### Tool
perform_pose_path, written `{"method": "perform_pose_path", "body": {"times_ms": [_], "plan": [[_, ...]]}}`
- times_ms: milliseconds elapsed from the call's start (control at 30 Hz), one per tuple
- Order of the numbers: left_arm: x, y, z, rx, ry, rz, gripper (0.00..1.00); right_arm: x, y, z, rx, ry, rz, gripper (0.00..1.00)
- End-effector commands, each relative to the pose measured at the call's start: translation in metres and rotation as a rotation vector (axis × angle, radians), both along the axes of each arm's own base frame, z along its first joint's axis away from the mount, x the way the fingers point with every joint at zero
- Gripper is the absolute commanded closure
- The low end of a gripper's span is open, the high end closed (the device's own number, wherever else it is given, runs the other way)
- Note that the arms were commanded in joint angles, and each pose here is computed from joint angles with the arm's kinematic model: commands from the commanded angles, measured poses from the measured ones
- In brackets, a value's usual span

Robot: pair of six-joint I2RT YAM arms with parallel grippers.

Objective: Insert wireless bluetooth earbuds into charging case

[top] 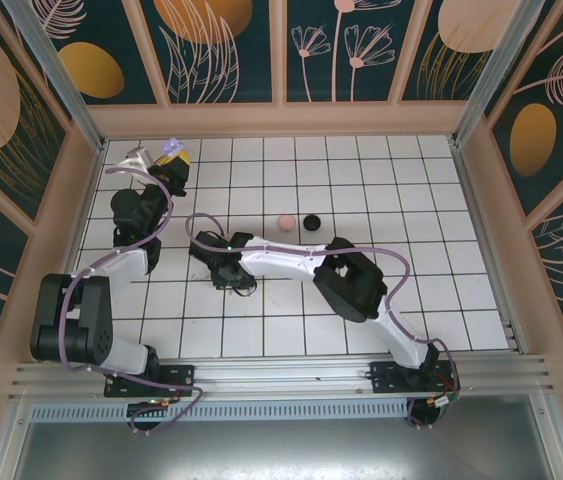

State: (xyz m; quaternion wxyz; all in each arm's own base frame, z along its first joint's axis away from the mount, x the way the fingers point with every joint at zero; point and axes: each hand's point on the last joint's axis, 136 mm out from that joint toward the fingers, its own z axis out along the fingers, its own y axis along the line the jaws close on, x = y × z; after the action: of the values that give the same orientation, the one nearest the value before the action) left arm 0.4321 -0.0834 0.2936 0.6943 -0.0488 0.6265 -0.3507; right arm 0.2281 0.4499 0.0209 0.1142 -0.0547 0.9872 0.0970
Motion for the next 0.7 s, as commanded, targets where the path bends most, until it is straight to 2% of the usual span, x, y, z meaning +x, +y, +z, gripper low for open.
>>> {"method": "perform_pose_path", "body": {"times_ms": [0,433,667], "plan": [[-0.0025,0.0027,0.0107,-0.019,-0.046,-0.001,1.00,-0.0120,-0.0063,-0.0131,-0.064,0.023,0.002,0.68],[-0.0020,0.0013,0.0099,-0.032,-0.046,-0.013,1.00,-0.0183,-0.0068,-0.0152,-0.080,0.015,0.012,0.72],[-0.0022,0.0003,0.0106,-0.037,-0.048,-0.021,1.00,-0.0174,-0.0068,-0.0161,-0.078,0.007,0.015,0.78]]}}
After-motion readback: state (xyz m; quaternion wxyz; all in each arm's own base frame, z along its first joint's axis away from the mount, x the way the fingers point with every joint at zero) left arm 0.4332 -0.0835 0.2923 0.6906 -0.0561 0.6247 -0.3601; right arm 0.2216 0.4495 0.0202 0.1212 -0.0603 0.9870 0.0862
